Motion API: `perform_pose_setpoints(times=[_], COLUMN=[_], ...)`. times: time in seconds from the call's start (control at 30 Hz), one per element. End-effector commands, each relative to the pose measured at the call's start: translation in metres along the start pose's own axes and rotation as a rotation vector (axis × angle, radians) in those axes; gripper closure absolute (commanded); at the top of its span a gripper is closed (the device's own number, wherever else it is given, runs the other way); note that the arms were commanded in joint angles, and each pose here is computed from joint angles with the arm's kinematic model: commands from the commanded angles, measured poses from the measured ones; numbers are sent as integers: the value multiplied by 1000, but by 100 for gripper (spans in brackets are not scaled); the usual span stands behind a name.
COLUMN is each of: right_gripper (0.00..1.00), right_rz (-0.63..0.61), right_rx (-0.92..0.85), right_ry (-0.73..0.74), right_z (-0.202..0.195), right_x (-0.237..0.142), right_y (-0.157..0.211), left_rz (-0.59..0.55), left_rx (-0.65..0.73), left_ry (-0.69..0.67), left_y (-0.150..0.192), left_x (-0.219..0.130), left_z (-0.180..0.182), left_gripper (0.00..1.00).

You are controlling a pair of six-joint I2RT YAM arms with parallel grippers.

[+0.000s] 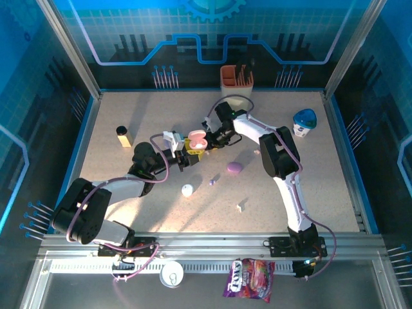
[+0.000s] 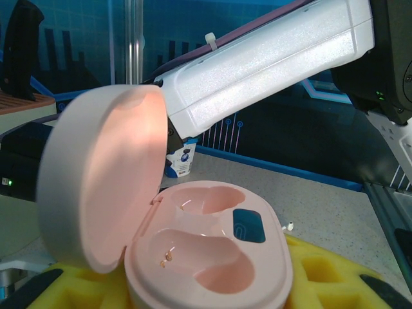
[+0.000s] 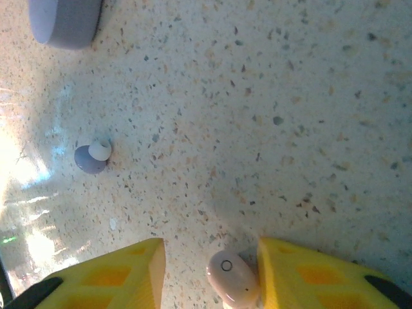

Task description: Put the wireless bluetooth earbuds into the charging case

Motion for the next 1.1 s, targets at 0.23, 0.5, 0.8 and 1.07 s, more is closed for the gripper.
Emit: perform_pose_setpoints(times=[0.23, 0.5, 0.8, 1.07], right_gripper=[71, 78, 82, 81], right_rz=[64, 52, -59, -266], right_rx=[42, 39, 83, 250], right_ry=[2, 18, 125, 346], right_z=[7, 7, 5, -14], right_x=[-1, -5, -26, -64], right_y=[18, 16, 6, 14], left_rz=[-5, -1, -7, -36], left_rx=[16, 14, 22, 26], left_ry=[17, 11, -51, -167], left_y=[-2, -1, 3, 6], left_x=[-2, -2, -2, 0], left_z=[0, 2, 12, 32], left_gripper=[76, 76, 76, 77])
Point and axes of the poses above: each hand's point on the last joint's axis, 136 mm out from that joint toward the fingers, its own x axis out along the fingers, its own z axis along the line the jaws close on, y = z × x, the point moved 4 cm from there along -x, back along the fingers, and after that the axes turned 14 degrees about -x, right-handed, at the moved point
